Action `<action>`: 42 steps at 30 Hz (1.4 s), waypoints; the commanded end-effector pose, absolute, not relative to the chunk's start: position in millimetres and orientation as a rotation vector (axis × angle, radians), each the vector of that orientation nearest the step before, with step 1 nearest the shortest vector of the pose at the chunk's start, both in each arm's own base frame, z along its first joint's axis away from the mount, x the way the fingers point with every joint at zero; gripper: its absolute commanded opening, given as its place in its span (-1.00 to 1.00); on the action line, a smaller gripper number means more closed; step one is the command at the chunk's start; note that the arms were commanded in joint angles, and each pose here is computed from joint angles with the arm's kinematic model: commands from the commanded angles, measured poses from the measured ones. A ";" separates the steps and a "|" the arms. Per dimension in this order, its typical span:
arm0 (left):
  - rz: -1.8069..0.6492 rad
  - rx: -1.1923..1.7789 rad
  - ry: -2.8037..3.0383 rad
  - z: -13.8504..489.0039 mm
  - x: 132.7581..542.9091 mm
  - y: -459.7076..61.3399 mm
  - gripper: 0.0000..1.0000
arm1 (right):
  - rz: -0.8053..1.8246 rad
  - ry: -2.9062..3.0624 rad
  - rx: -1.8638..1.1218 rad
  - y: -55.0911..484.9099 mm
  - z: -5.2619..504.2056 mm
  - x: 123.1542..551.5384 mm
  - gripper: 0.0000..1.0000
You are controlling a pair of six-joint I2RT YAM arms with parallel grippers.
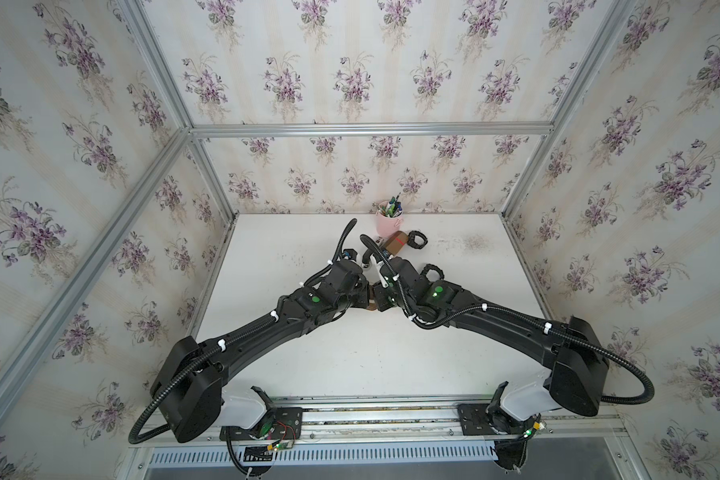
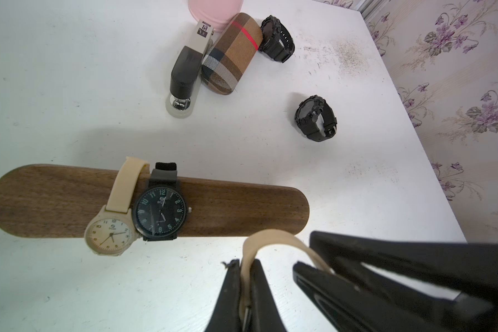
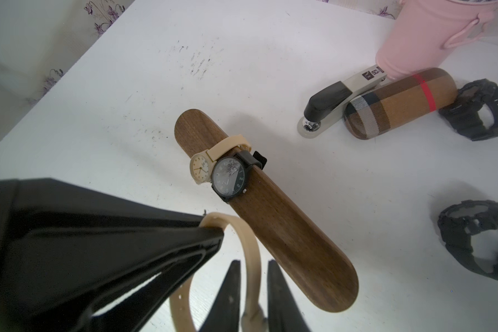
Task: Place watch on stand
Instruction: Pick up the watch at the center of the board.
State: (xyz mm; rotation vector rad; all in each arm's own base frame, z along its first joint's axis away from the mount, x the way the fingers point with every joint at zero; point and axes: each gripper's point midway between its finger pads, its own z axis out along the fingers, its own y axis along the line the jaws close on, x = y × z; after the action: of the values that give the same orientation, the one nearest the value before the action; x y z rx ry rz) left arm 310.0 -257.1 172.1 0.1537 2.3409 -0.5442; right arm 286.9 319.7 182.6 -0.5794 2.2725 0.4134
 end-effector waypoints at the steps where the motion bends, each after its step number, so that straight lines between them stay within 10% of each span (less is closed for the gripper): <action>1: -0.544 0.169 2.283 184.1 316.3 -257.9 -0.93 | 0.497 2.241 -0.577 324.6 196.2 281.1 -0.40; 42: -0.808 0.861 1.554 276.9 244.3 -284.4 -0.92 | 1.024 1.895 -0.689 299.4 270.2 218.4 -0.58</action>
State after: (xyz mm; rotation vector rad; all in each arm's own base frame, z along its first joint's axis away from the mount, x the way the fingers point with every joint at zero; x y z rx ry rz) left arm 250.2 -279.4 259.2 0.8150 1.6581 -0.7857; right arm 222.0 295.0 260.6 -0.6534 1.9458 0.9936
